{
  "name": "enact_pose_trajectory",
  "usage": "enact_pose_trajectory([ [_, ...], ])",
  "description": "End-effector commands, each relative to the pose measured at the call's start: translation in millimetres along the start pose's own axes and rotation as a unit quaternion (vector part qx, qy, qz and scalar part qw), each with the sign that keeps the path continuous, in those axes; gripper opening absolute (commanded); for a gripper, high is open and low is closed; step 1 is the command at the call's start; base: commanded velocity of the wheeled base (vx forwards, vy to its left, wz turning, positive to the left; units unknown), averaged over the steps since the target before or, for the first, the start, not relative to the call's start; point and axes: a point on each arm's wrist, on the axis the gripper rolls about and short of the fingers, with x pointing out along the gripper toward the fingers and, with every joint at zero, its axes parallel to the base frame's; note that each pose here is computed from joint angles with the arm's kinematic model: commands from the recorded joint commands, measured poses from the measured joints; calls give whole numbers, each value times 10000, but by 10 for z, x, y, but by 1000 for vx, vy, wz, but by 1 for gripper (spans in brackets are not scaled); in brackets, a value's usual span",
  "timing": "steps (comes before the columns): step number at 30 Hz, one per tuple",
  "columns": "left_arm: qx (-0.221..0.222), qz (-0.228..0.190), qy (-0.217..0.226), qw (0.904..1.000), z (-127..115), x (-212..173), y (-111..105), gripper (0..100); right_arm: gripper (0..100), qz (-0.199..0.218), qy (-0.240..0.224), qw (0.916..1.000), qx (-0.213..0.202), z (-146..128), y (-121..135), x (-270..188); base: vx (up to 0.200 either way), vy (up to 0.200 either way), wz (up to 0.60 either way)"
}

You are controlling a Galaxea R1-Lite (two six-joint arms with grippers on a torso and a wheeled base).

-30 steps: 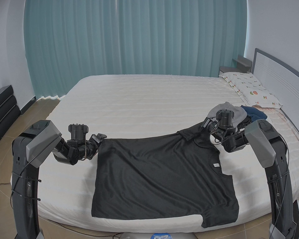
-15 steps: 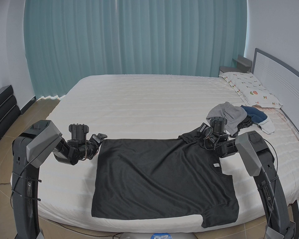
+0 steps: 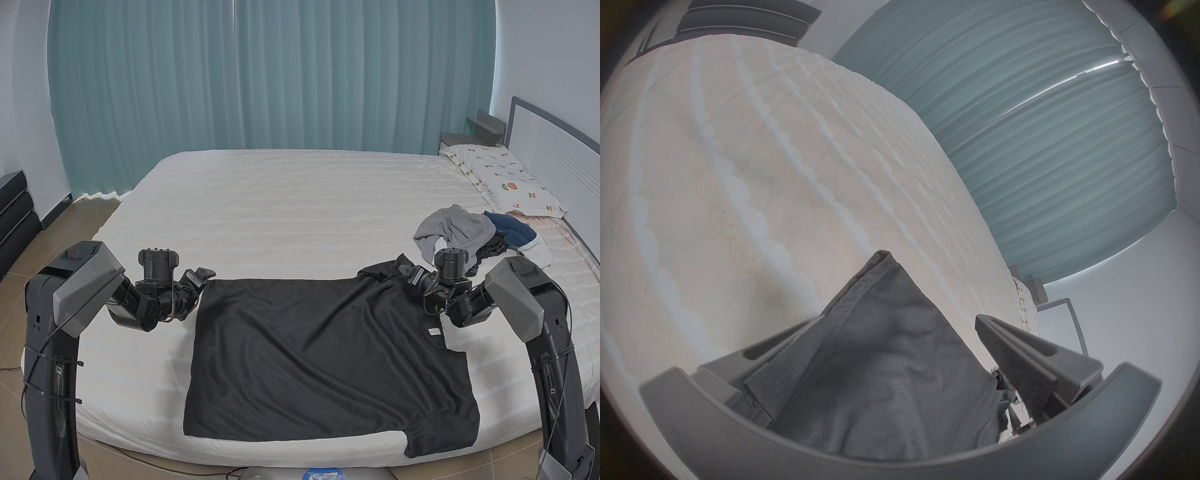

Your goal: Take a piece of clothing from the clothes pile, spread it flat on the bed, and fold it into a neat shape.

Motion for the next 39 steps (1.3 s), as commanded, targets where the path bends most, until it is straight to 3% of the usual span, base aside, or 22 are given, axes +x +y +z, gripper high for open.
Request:
enact_pose_trajectory([
  [1, -2, 2, 4, 10000, -3, 2, 2, 100, 100, 395, 121, 9991, 64, 399, -119, -500, 0, 0, 0],
  [12, 6, 2, 4, 10000, -3, 6, 4, 100, 100, 171, 434, 9987, 197, 324, -424, -543, 0, 0, 0],
  [16, 4, 8, 8, 10000, -6, 10, 9, 100, 100, 65, 721, 9971, 239, 90, -531, -483, 0, 0, 0],
  [23, 3, 14, 12, 10000, -10, 18, 17, 100, 100, -47, 887, 9958, 219, -82, -580, -419, 0, 0, 0],
  [24, 3, 14, 12, 10000, -10, 18, 17, 100, 0, -52, 866, 9960, 216, -99, -594, -396, 0, 0, 0],
  [31, 64, 21, 16, 10000, -13, 21, 22, 100, 0, -74, 724, 9970, 246, -18, -608, -367, 0, 0, 0],
  [39, 79, 21, 16, 10000, -13, 21, 22, 100, 0, -266, -161, 9992, 247, 310, -537, -250, 0, 0, 0],
])
